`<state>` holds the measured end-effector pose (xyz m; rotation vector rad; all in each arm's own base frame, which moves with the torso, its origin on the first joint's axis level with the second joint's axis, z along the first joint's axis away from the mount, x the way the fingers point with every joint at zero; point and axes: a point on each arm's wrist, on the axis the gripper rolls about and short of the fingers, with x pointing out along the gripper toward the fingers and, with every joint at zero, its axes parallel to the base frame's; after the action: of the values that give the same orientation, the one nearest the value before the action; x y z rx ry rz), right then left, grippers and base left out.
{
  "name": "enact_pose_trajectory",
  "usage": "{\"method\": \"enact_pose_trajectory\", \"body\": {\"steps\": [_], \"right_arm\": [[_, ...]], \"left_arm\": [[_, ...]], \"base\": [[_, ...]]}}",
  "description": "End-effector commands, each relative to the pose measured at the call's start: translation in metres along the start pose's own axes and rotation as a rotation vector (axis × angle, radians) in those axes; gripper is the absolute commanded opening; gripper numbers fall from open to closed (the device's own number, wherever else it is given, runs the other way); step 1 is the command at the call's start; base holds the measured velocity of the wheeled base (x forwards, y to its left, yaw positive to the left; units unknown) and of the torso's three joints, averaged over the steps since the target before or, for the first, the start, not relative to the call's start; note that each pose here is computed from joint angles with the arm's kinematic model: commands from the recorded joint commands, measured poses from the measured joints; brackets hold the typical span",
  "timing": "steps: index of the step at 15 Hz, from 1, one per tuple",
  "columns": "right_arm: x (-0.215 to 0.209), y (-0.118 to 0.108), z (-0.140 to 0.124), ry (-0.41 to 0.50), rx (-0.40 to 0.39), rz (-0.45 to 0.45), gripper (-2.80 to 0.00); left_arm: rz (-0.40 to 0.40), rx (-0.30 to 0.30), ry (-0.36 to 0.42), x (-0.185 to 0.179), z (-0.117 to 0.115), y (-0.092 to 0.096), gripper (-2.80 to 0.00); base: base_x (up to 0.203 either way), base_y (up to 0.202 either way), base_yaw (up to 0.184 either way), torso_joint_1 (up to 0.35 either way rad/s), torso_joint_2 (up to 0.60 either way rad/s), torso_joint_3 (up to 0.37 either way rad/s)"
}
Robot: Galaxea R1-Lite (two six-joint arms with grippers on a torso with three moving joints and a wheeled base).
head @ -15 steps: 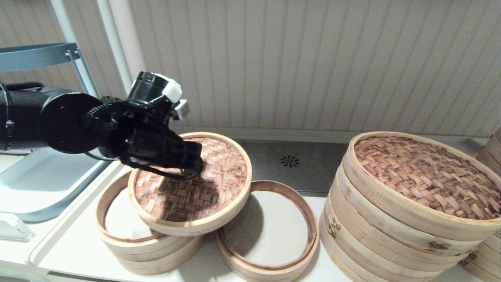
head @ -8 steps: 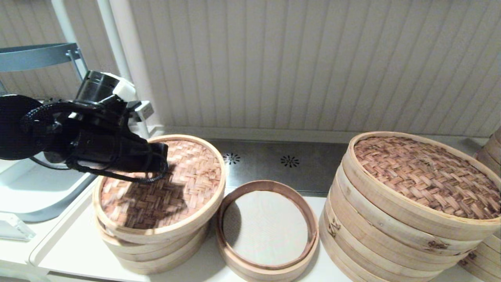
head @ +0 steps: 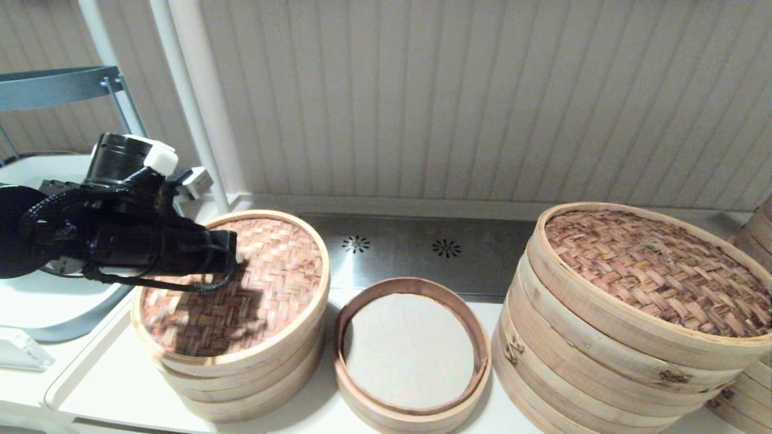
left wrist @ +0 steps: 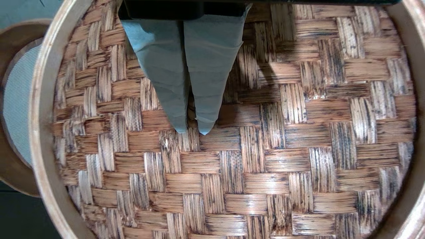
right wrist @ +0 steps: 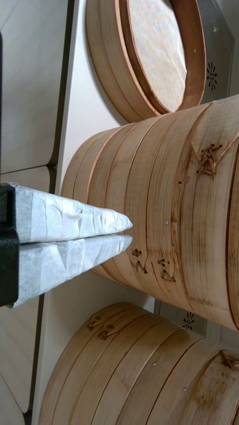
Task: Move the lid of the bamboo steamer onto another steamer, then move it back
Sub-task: Put the steamer
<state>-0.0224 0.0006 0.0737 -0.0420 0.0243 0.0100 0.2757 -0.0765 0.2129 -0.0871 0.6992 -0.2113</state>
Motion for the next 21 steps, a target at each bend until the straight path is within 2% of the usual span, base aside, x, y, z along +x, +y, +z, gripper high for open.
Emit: {"method": "enact_pose_trajectory", "body": {"steps": [1,12,21], "right_arm": [[0.0,0.0,0.0,0.002,-0.001,0.001,-2.8],[0.0,0.0,0.0,0.001,-0.001,0.001,-2.8],[0.0,0.0,0.0,0.002,-0.001,0.001,-2.8]], "left_arm": [[0.015,-0.017,0.013,0.005,-0.001,0.007,-2.8],[0.017,-0.044,0.042,0.017,-0.001,0.023,-2.8],[0.017,-0.047,0.039,0.029,-0.002,0.025,-2.8]], "base": [[0.0,0.0,0.0,0.0,0.0,0.0],[0.0,0.0,0.0,0.0,0.0,0.0],[0.0,0.0,0.0,0.0,0.0,0.0]]}}
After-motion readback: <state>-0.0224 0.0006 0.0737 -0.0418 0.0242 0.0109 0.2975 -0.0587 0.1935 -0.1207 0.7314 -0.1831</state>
